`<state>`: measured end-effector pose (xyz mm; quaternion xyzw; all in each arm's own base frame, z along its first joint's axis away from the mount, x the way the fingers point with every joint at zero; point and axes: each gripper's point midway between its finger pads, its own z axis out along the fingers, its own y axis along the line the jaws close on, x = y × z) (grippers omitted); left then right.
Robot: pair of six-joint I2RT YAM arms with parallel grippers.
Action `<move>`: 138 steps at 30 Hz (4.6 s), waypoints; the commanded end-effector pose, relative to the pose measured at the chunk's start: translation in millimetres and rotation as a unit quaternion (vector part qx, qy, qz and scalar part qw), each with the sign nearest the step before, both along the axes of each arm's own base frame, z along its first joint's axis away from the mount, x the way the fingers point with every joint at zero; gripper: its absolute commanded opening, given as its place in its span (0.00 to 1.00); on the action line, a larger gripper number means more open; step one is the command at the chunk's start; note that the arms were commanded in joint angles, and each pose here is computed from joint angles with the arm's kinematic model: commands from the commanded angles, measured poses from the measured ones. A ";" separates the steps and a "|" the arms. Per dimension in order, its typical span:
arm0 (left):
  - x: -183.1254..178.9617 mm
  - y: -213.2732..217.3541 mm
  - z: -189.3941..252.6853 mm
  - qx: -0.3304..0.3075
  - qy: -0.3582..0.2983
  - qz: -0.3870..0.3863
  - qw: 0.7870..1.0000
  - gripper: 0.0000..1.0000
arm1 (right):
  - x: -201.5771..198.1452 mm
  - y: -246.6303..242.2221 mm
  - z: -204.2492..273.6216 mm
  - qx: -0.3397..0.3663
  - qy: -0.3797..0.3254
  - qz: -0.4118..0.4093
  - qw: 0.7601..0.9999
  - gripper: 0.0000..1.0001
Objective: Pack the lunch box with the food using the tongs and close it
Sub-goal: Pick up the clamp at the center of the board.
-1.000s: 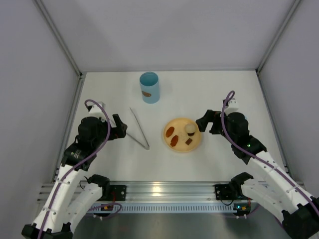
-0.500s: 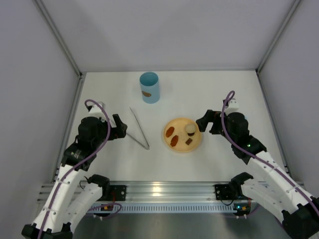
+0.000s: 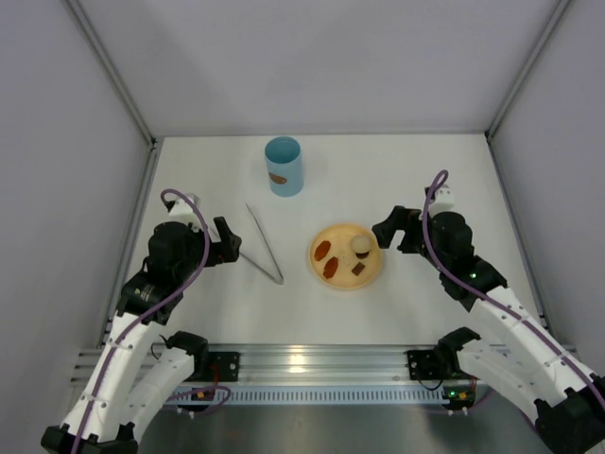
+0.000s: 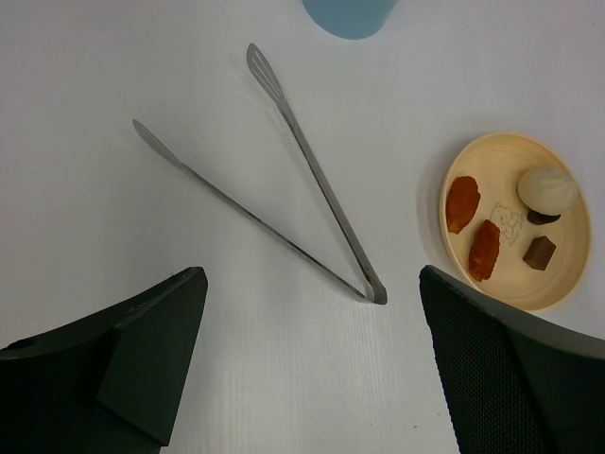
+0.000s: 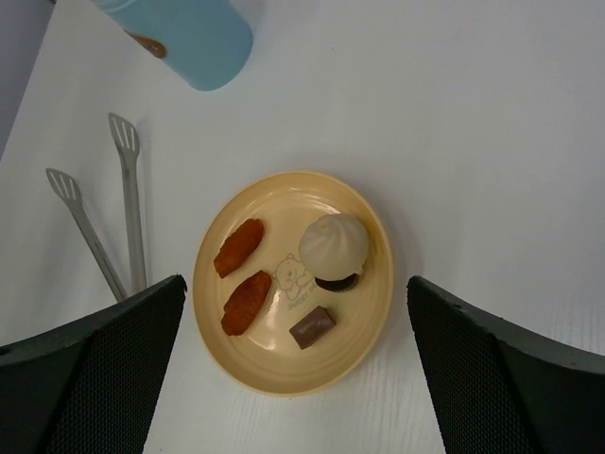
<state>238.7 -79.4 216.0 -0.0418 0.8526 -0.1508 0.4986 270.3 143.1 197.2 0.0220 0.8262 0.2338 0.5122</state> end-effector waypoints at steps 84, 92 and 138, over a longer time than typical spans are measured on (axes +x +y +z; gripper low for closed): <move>80.4 -65.1 -172.1 -0.068 0.114 0.335 0.933 0.99 | -6.9 -21.7 10.7 -0.047 -0.003 -0.036 0.998 0.99; 80.6 -66.7 -187.6 -0.020 0.147 0.338 0.929 0.99 | -8.4 -21.1 10.4 -0.041 -0.004 -0.035 0.999 0.99; -24.4 -52.4 -258.9 0.142 0.312 0.178 0.922 0.84 | -31.3 -22.1 -3.6 0.005 -0.001 -0.031 1.000 1.00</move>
